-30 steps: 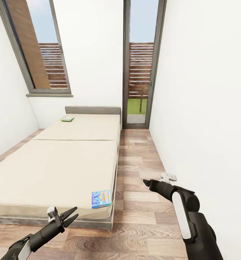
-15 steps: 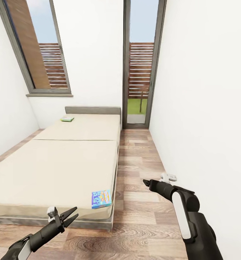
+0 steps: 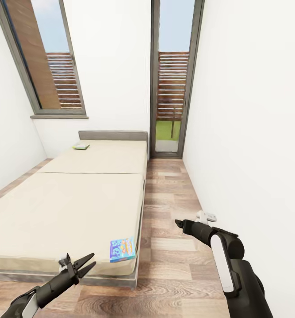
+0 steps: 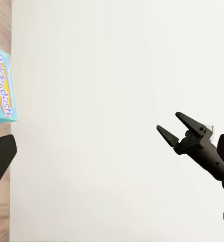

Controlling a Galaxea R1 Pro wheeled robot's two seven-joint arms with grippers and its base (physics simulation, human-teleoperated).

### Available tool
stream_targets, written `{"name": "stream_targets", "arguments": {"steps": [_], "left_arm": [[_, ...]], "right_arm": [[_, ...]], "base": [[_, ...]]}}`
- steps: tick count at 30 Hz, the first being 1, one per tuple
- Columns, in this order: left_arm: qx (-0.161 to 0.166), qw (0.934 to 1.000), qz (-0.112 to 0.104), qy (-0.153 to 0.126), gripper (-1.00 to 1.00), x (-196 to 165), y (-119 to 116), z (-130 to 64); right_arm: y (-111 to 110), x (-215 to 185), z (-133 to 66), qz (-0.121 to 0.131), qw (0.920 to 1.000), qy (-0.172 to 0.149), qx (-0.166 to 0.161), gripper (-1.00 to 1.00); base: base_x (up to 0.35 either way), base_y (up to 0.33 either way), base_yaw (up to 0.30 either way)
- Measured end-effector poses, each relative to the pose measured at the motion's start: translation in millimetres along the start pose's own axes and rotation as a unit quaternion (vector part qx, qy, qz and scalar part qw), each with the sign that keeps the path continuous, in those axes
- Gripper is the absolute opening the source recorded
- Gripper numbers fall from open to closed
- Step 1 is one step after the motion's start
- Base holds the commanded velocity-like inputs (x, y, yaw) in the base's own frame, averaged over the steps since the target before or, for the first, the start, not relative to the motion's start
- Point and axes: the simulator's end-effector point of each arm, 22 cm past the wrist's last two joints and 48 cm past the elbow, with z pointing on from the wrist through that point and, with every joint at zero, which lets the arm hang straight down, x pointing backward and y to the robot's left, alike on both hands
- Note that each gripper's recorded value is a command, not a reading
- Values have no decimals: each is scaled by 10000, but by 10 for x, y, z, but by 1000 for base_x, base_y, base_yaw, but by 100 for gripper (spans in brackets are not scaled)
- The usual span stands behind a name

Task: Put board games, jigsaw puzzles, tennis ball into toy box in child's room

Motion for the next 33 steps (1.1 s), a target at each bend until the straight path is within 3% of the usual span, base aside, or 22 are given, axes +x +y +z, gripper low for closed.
{"name": "stream_targets", "arguments": {"steps": [10,22,33], "left_arm": [[0,10000,-2,-1,100,-1,1,0],[36,10000,-71,-4,100,46,-2,44],[-47,9998,-132,-134,100,39,66,-97]], "right_arm": [[1,0,1,0,10000,1,-1,100],[-16,-2,1,-1,10000,-1,8,100],[-20,4,6,1,10000,5,11,100]], "base": [[178,-157,0],[23,-25,0],[0,0,0]]}}
